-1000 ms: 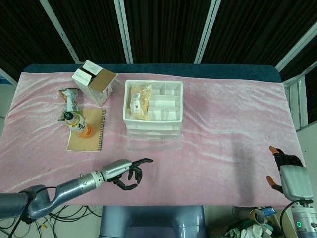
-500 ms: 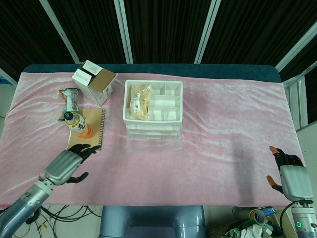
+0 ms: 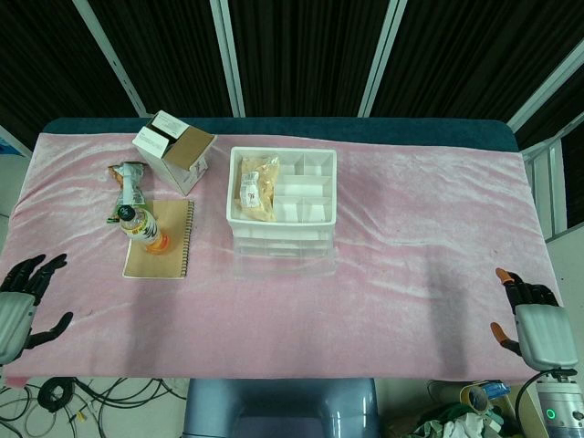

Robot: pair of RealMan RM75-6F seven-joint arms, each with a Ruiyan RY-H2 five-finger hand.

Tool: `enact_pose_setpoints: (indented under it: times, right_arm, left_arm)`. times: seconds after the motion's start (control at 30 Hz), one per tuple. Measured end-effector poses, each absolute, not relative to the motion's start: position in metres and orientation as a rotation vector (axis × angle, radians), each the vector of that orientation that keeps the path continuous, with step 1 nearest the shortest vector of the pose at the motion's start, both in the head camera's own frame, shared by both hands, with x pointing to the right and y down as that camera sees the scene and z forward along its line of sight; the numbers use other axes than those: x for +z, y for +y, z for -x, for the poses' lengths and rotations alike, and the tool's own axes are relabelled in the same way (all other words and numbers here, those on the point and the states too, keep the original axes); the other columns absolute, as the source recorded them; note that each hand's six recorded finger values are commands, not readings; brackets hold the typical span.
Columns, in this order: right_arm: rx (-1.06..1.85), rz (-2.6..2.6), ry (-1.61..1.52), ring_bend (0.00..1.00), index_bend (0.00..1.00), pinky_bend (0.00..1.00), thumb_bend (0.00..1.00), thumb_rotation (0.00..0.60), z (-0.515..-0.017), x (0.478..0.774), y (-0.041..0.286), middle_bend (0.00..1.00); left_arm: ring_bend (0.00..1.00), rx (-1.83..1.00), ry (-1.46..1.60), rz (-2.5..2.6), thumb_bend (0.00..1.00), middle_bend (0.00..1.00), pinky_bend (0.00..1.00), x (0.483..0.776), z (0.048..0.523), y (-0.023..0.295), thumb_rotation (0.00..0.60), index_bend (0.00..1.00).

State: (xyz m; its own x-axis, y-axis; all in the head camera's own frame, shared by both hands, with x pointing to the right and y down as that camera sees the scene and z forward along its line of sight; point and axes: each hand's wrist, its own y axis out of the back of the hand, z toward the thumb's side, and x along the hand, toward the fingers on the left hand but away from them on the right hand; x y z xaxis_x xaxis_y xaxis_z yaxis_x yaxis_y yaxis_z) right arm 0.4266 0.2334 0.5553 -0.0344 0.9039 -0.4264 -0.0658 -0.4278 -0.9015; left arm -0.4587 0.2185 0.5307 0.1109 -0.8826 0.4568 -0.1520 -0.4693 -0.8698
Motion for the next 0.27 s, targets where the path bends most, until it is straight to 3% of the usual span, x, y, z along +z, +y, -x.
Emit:
enact_pose_setpoints:
  times: [0.27]
  right_arm:
    - [1.576, 1.45, -0.923, 0.24, 0.14, 0.2, 0.19, 0.6, -0.4253, 0.5556, 0.2333, 0.16]
  left_arm:
    - [0.01, -1.483, 0.984, 1.688, 0.3, 0.14, 0.07, 0.5333, 0.4723, 0.2225, 0.6, 0.0]
